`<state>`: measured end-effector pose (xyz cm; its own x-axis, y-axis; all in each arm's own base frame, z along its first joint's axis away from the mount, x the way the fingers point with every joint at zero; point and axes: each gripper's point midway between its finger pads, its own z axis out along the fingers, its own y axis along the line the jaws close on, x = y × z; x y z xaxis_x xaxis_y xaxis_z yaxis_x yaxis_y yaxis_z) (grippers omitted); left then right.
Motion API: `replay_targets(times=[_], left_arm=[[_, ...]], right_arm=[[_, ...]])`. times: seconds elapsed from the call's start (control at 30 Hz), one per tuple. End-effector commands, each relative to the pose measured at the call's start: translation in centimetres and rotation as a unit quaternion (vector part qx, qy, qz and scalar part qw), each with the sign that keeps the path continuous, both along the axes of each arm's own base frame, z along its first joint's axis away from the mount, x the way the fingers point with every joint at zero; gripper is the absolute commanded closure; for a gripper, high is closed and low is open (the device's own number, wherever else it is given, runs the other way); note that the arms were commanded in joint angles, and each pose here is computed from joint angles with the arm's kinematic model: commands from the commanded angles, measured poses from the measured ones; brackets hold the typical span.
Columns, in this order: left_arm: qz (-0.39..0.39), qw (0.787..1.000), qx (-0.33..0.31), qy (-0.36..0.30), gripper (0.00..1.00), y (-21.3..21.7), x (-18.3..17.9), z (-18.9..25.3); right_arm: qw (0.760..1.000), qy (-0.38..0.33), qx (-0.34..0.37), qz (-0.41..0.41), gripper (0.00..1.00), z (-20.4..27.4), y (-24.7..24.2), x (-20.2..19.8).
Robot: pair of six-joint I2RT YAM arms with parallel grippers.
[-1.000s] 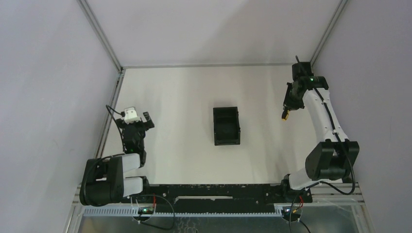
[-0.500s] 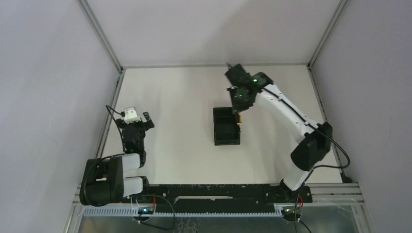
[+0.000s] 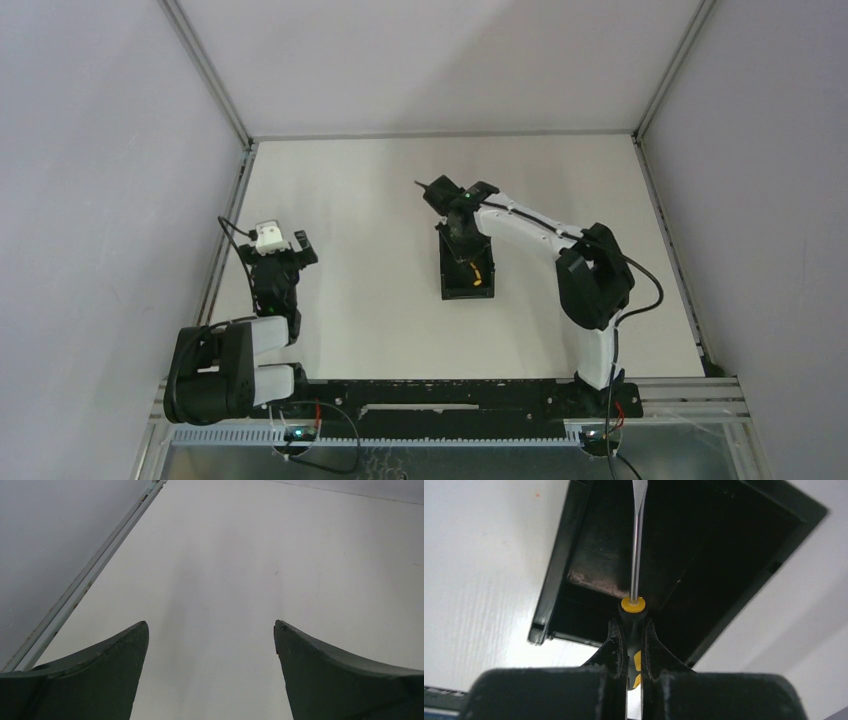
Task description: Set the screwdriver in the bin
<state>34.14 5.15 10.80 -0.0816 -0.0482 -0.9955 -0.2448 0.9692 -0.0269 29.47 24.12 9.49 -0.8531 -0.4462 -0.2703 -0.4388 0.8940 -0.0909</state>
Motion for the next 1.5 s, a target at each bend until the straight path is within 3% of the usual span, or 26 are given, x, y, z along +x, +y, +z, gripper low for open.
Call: replay_targets(times=[0.0, 0.07, 0.17, 0.27, 0.43, 0.67, 0.73, 0.77, 0.8, 0.97, 1.13, 1.23, 1.47], left_arm=[[-0.001, 0.999, 0.011, -0.039, 0.00, 0.0, 1.2, 2.7], [-0.001, 0.999, 0.011, -0.039, 0.00, 0.0, 1.2, 2.7], [0.000, 0.999, 0.011, -0.039, 0.00, 0.1, 1.2, 2.7], [-0.001, 0.999, 0.011, -0.039, 0.00, 0.0, 1.2, 2.7], [-0.001, 0.999, 0.011, -0.039, 0.00, 0.1, 1.2, 2.7], [-0.001, 0.999, 0.011, -0.039, 0.00, 0.0, 1.2, 2.7], [-0.001, 0.999, 0.011, -0.039, 0.00, 0.0, 1.2, 2.7], [-0.001, 0.999, 0.012, -0.039, 0.00, 0.1, 1.2, 2.7], [-0.001, 0.999, 0.011, -0.039, 0.00, 0.0, 1.2, 2.7], [-0.001, 0.999, 0.011, -0.039, 0.00, 0.0, 1.2, 2.7], [-0.001, 0.999, 0.011, -0.039, 0.00, 0.0, 1.2, 2.7], [-0.001, 0.999, 0.011, -0.039, 0.00, 0.0, 1.2, 2.7], [-0.002, 0.999, 0.011, -0.039, 0.00, 0.0, 1.2, 2.7]], right_arm=[[0.999, -0.026, -0.002, 0.023, 1.00, -1.9, 0.6, 1.5], [0.999, -0.025, -0.012, 0.021, 0.94, -3.0, 0.4, 1.7], [0.999, -0.026, -0.024, 0.011, 0.72, -3.5, 0.2, 2.0], [0.999, -0.031, -0.031, -0.002, 0.58, -3.0, -0.2, 2.1], [0.997, -0.064, -0.029, -0.018, 0.54, -0.3, -0.6, 2.5], [0.988, -0.143, 0.033, -0.041, 0.49, 6.4, -1.2, 2.4], [0.984, -0.165, 0.051, -0.047, 0.33, 8.2, -1.9, 1.9], [0.980, -0.180, 0.066, -0.050, 0.13, 9.0, -2.0, 1.8], [0.976, -0.193, 0.082, -0.051, 0.02, 9.8, -2.2, 1.6], [0.947, -0.255, 0.181, -0.072, 0.00, 13.0, -3.8, 0.5], [0.917, -0.289, 0.241, -0.135, 0.00, 12.9, -7.5, 0.0], [0.894, -0.307, 0.273, -0.177, 0.00, 11.4, -10.3, -0.6], [0.863, -0.337, 0.267, -0.266, 0.00, 4.7, -15.8, -3.1]])
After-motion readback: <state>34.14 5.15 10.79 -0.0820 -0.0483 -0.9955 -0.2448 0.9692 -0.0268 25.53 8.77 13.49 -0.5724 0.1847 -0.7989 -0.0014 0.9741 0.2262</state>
